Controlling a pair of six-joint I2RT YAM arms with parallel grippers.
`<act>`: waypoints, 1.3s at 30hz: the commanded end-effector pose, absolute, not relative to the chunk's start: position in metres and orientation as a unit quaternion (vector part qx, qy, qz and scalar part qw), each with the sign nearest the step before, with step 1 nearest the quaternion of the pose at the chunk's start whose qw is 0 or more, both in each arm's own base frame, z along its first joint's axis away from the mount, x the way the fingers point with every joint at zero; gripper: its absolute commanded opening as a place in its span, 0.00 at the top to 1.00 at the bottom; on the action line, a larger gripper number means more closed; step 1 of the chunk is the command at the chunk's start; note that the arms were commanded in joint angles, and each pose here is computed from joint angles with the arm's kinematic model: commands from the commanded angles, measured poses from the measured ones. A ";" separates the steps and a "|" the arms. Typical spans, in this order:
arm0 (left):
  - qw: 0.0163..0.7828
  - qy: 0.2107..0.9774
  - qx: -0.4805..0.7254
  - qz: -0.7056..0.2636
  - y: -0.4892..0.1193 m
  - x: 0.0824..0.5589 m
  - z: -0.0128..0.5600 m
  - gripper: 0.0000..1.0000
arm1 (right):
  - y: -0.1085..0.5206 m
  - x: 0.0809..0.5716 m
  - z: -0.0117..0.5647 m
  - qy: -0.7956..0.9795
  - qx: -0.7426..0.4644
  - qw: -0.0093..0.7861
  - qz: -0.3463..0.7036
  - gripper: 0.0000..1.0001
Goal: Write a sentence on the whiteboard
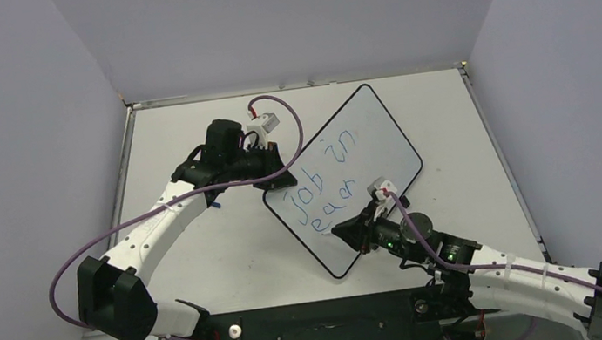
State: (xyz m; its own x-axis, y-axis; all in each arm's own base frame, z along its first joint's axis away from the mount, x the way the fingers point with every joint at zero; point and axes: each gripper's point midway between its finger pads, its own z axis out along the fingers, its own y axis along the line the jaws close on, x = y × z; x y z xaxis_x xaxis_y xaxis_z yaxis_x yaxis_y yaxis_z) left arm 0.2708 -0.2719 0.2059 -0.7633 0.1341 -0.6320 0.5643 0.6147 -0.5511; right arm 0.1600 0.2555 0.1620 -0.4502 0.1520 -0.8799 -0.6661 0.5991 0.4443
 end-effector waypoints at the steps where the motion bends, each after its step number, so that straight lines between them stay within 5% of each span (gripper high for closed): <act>1: 0.292 0.874 0.219 -0.321 -0.253 0.275 0.184 1.00 | 0.271 0.157 0.178 0.711 -0.170 0.507 0.457 1.00; 39: 0.292 0.874 0.219 -0.320 -0.253 0.275 0.184 1.00 | 0.241 0.168 0.100 0.805 -0.079 0.459 0.366 1.00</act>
State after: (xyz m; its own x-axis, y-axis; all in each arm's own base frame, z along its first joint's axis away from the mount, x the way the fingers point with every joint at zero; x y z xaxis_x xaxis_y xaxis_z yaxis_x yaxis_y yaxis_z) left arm 0.2716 -0.2710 0.2050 -0.7586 0.1363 -0.6371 0.5690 0.6149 -0.5460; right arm 0.1651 0.2597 0.1327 -0.5171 0.2332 -0.8235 -0.5697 0.6242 0.5345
